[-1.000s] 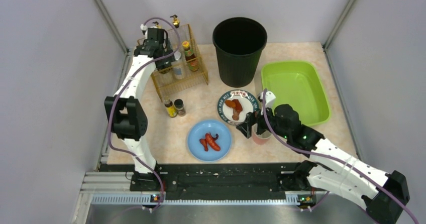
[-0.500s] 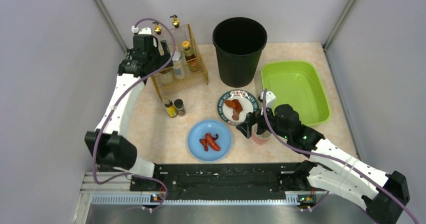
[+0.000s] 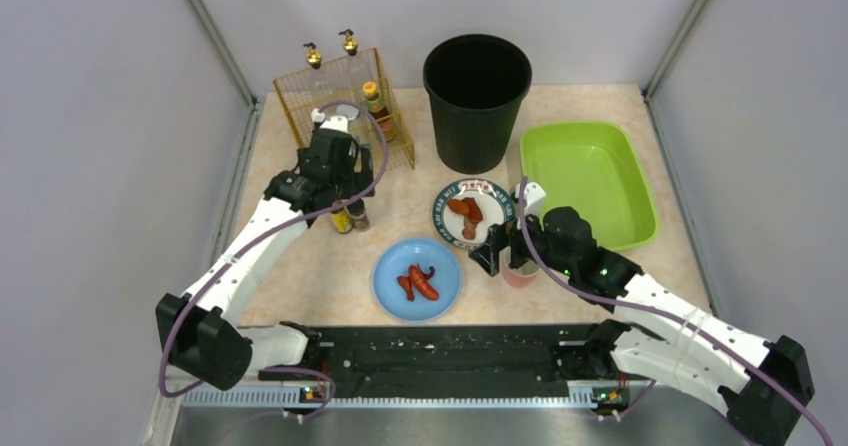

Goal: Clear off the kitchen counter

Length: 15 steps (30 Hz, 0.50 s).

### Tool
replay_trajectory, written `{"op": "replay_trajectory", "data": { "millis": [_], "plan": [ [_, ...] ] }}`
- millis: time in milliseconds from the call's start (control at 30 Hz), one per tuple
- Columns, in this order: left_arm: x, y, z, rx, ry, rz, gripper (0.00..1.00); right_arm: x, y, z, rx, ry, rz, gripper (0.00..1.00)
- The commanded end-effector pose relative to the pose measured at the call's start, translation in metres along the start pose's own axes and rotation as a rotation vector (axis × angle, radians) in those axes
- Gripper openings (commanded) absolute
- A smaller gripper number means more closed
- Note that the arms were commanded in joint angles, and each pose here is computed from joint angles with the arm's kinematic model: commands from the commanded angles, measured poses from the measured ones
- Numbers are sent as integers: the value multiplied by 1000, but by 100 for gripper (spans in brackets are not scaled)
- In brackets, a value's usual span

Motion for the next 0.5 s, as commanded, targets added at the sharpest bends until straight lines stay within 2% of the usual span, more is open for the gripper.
{"op": "replay_trajectory", "data": {
  "millis": [0, 267, 467],
  "plan": [
    [-2, -1, 17, -37, -85, -72, 97, -2, -24, 8, -6, -28, -74, 99],
    [0, 6, 30, -65, -168, -77, 94, 1, -19, 7, -2, -32, -66, 99],
    [19, 21, 32, -63, -205, -19, 89, 2, -18, 7, 0, -30, -65, 99]
  ]
}}
Point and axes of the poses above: each gripper's point midway between its finger pads, its own x axis out along the fingers, its own z axis along the line the jaws close on, y = z × x, the point moved 3 cm from there along -x, back along the fingers, and after that the axes turned 7 degrees about -x, right-handed, at the moved point
